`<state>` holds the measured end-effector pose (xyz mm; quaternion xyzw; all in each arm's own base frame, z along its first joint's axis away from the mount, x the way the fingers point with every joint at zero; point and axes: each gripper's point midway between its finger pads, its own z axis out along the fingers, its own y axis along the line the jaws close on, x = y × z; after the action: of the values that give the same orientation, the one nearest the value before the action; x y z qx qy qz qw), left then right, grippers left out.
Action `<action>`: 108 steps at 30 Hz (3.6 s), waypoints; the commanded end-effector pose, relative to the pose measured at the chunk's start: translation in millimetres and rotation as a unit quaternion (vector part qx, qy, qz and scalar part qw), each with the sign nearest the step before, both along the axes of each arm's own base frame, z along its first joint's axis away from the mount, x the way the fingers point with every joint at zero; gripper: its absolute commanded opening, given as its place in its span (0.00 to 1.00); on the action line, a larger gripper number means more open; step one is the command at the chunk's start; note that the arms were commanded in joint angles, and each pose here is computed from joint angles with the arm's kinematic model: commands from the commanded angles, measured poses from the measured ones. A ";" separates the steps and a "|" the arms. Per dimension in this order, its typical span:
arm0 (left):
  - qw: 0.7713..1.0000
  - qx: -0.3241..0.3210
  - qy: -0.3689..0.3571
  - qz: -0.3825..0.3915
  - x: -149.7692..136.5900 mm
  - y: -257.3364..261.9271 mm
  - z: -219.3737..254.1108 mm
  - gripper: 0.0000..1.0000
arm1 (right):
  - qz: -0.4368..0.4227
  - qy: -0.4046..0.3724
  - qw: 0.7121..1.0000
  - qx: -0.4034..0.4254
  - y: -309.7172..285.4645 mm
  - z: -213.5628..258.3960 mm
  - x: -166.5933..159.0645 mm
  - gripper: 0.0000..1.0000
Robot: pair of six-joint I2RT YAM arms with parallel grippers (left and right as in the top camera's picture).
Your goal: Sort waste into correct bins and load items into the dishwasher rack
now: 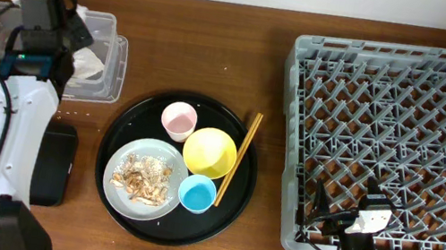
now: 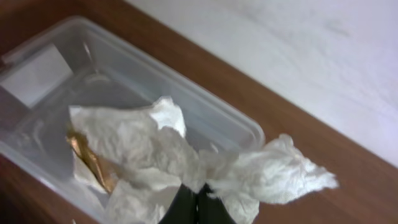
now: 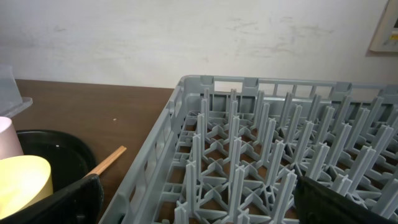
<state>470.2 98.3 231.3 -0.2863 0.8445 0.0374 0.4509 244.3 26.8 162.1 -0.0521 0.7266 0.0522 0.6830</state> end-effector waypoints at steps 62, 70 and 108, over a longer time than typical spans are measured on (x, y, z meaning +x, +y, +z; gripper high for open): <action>0.986 0.041 0.158 0.029 -112.4 31.3 4.4 0.99 | -0.006 0.002 1.000 0.002 -2.6 -3.0 0.4 0.99; 0.986 0.041 0.158 0.029 -112.4 31.3 4.4 0.99 | 0.006 -0.026 1.000 0.011 1.7 11.1 0.2 0.99; 0.986 0.041 0.158 0.029 -112.4 31.3 4.4 0.99 | 0.279 -0.083 0.889 0.352 70.7 204.1 -51.4 0.99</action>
<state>358.5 124.9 233.7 -0.2801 0.8965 0.1215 0.3210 186.3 94.2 333.3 0.0040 0.5337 0.5116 0.6733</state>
